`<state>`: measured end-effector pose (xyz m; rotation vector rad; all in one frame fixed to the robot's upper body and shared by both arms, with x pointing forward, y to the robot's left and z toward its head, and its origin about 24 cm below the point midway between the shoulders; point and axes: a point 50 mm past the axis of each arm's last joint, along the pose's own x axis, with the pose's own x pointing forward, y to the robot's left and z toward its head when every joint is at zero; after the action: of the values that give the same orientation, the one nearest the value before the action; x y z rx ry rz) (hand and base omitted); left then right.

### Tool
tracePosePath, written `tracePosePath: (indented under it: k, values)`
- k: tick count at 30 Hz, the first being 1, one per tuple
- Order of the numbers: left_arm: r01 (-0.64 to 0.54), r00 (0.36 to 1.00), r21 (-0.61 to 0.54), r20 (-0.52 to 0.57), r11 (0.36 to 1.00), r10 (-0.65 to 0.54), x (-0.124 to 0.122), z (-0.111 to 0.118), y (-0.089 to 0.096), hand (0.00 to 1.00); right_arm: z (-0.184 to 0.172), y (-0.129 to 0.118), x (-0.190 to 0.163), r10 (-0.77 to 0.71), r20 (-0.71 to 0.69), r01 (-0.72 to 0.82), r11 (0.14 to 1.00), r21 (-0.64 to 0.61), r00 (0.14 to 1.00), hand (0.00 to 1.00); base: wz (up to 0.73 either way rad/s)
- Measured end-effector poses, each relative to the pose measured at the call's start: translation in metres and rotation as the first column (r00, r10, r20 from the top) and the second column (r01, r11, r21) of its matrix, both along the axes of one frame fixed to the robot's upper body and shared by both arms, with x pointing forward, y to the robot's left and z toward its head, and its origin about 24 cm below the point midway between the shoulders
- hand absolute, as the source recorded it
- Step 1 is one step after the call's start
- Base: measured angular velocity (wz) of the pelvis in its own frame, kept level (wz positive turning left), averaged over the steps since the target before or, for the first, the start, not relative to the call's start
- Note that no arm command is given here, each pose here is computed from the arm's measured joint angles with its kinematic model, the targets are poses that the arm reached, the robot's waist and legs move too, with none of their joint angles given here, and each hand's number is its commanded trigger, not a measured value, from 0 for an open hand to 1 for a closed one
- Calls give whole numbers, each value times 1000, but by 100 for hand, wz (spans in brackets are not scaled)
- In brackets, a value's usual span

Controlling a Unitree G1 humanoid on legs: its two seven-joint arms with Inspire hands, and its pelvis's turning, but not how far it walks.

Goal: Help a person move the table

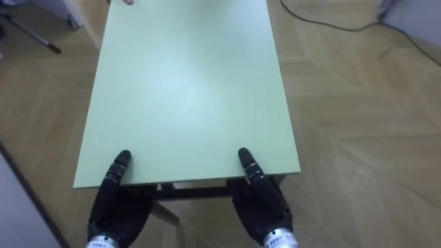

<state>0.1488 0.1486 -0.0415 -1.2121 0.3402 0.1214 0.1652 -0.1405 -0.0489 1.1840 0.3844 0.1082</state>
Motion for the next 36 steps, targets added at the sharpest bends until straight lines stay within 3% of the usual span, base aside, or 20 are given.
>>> tracePosePath:
  k: [11,17,36]
  values:
    - [-4,1000,11,11,1000,4,2,2,4,100,0,2,-1,7,-1,-7,1000,9,1000,100,37]
    - [71,995,-10,65,997,-70,24,10,-15,100,6,-15,7,-72,67,71,997,9,995,100,141]
    - [-18,1000,-30,13,999,18,11,2,-3,100,7,0,9,-8,25,8,1000,-10,1000,100,27]
